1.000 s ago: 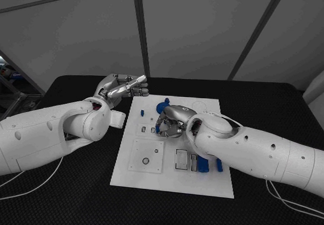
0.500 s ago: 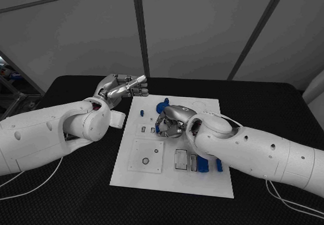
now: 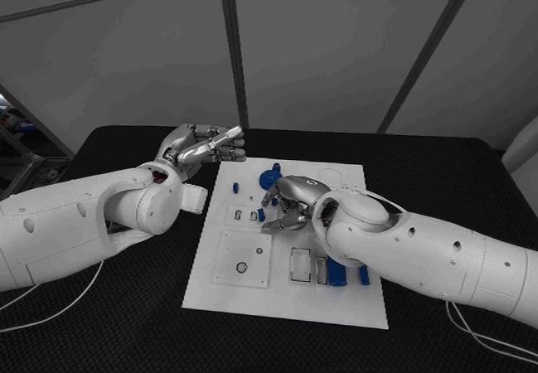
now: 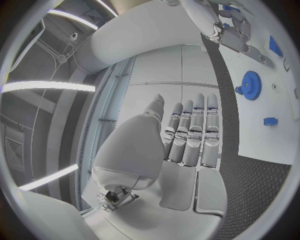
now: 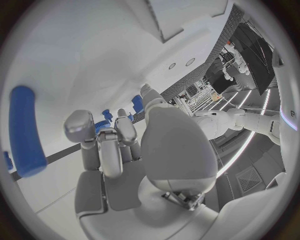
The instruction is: Assemble the parts on the task board
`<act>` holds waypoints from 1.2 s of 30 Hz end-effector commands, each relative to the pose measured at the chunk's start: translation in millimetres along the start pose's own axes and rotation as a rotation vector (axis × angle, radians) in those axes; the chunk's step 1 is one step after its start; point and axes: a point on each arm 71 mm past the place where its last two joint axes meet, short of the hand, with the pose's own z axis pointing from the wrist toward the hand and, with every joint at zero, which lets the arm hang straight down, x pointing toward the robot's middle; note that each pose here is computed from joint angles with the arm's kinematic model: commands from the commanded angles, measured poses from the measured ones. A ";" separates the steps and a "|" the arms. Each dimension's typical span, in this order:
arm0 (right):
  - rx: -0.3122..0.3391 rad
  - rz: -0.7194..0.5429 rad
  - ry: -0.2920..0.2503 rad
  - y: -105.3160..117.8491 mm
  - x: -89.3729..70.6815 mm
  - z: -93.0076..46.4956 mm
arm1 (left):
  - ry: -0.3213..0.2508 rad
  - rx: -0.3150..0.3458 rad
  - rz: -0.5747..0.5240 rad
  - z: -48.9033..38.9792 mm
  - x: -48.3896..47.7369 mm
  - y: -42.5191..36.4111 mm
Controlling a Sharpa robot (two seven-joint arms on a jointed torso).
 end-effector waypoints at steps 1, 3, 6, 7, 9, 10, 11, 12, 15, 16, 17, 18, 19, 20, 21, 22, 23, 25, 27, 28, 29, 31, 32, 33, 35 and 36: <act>-0.019 0.005 -0.058 0.6 -5.9 -3.6 | 0.020 -0.004 0.016 0.1 0.7 -0.2; -0.042 0.016 -0.091 -0.2 -9.6 -8.3 | 0.024 -0.010 0.030 -0.1 0.1 0.3; -0.086 0.057 -0.145 -1.6 -16.2 -17.1 | 0.043 -0.030 0.053 -0.8 -0.5 1.7; -0.100 0.075 -0.160 -2.4 -18.3 -20.3 | 0.054 -0.040 0.062 -1.0 -0.4 2.4; -0.131 0.127 -0.186 -4.9 -23.4 -28.1 | 0.090 -0.071 0.092 -1.4 0.1 5.0; -0.143 0.152 -0.195 -6.5 -26.3 -31.8 | 0.112 -0.092 0.111 -1.8 0.3 6.6; -0.155 0.186 -0.200 -8.9 -30.8 -36.3 | 0.145 -0.123 0.143 -2.8 0.3 9.0; -0.160 0.211 -0.200 -10.8 -33.9 -39.2 | 0.171 -0.149 0.170 -3.8 0.3 10.9; -0.158 0.284 -0.187 -18.0 -42.0 -46.9 | 0.247 -0.233 0.258 -7.3 -0.8 16.9; -0.154 0.306 -0.184 -20.6 -44.7 -48.8 | 0.263 -0.256 0.286 -8.3 -1.6 18.4; -0.147 0.332 -0.183 -23.9 -48.0 -51.1 | 0.279 -0.286 0.322 -9.4 -2.8 20.2; -0.140 0.356 -0.182 -27.6 -51.1 -53.4 | 0.291 -0.316 0.356 -10.4 -4.3 21.9; -0.130 0.378 -0.183 -31.8 -54.3 -55.8 | 0.303 -0.349 0.389 -11.3 -5.7 23.7; -0.119 0.399 -0.187 -36.3 -57.5 -58.0 | 0.312 -0.381 0.421 -12.2 -7.1 25.3; -0.108 0.418 -0.191 -40.9 -60.5 -60.0 | 0.317 -0.412 0.453 -12.8 -8.4 26.7; -0.095 0.435 -0.197 -45.5 -63.4 -61.9 | 0.322 -0.441 0.486 -13.1 -9.5 27.9; -0.084 0.451 -0.203 -50.1 -66.1 -63.7 | 0.325 -0.468 0.518 -13.1 -10.2 28.9; -0.064 0.473 -0.216 -57.6 -70.6 -66.2 | 0.328 -0.514 0.571 -12.4 -11.1 30.0; -0.045 0.490 -0.231 -64.9 -75.1 -68.1 | 0.332 -0.564 0.628 -10.7 -10.9 30.8; -0.037 0.495 -0.238 -68.0 -76.9 -68.9 | 0.333 -0.586 0.657 -9.1 -10.7 30.8; -0.033 0.497 -0.242 -69.7 -77.9 -69.3 | 0.332 -0.597 0.674 -7.8 -10.5 30.5; -0.020 0.503 -0.253 -74.5 -80.4 -70.3 | 0.325 -0.628 0.724 -2.4 -9.1 29.4; -0.014 0.505 -0.257 -76.4 -81.3 -70.6 | 0.322 -0.643 0.745 0.4 -8.1 29.0; -0.009 0.506 -0.260 -78.1 -82.1 -70.8 | 0.320 -0.657 0.766 3.4 -7.0 28.4; -0.001 0.508 -0.267 -80.6 -83.4 -71.1 | 0.316 -0.674 0.805 9.1 -4.0 26.3; 0.001 0.508 -0.269 -81.3 -83.7 -71.1 | 0.314 -0.679 0.821 11.7 -2.2 25.3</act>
